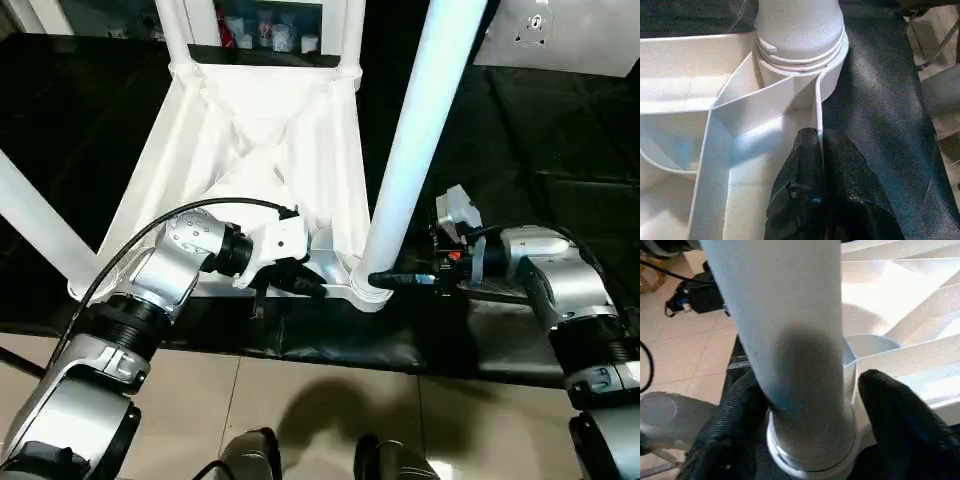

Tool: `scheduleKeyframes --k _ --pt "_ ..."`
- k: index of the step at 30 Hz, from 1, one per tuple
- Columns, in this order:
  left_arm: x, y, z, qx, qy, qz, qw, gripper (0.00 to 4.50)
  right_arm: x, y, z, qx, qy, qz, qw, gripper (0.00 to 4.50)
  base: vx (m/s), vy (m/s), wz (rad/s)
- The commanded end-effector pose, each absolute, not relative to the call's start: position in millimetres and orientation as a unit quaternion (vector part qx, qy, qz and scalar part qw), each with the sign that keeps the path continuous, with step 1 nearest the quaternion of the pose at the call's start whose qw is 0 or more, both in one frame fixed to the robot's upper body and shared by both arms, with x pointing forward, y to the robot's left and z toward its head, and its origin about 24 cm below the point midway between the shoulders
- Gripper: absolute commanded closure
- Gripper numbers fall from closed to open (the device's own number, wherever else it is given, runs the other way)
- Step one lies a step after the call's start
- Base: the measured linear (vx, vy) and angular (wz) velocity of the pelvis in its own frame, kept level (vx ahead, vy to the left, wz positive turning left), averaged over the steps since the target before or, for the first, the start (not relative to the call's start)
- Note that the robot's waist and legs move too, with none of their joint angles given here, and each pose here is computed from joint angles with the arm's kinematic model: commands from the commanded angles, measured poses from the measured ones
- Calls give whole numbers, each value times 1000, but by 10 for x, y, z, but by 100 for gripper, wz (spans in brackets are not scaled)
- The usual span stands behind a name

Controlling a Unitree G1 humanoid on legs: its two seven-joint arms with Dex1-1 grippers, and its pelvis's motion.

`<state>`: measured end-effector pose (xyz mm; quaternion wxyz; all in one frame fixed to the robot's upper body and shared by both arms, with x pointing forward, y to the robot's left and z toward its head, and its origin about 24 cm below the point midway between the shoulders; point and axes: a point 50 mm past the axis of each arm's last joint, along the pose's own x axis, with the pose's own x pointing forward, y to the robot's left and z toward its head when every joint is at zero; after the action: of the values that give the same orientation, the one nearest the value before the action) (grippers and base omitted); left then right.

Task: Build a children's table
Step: Rotate leg to tighten

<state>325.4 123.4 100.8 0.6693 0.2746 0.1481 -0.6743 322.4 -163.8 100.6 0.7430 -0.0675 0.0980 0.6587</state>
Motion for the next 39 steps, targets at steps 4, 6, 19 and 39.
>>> scheduleKeyframes --k 4,6,19,39 --pt "3167 1125 969 281 147 -709 630 450 3214 -1613 1025 -64 99 676 727 188 0 0 0" --pt "3167 1126 970 281 146 -708 631 450 3210 -1610 1024 -63 101 680 724 219 0 0 0" --pt "3286 1012 1015 242 134 -665 694 450 3131 -1529 952 -44 96 662 742 255 0 0 0" --pt "3718 284 1171 217 120 -457 854 450 3382 -663 719 57 112 235 964 259 0 0 0"
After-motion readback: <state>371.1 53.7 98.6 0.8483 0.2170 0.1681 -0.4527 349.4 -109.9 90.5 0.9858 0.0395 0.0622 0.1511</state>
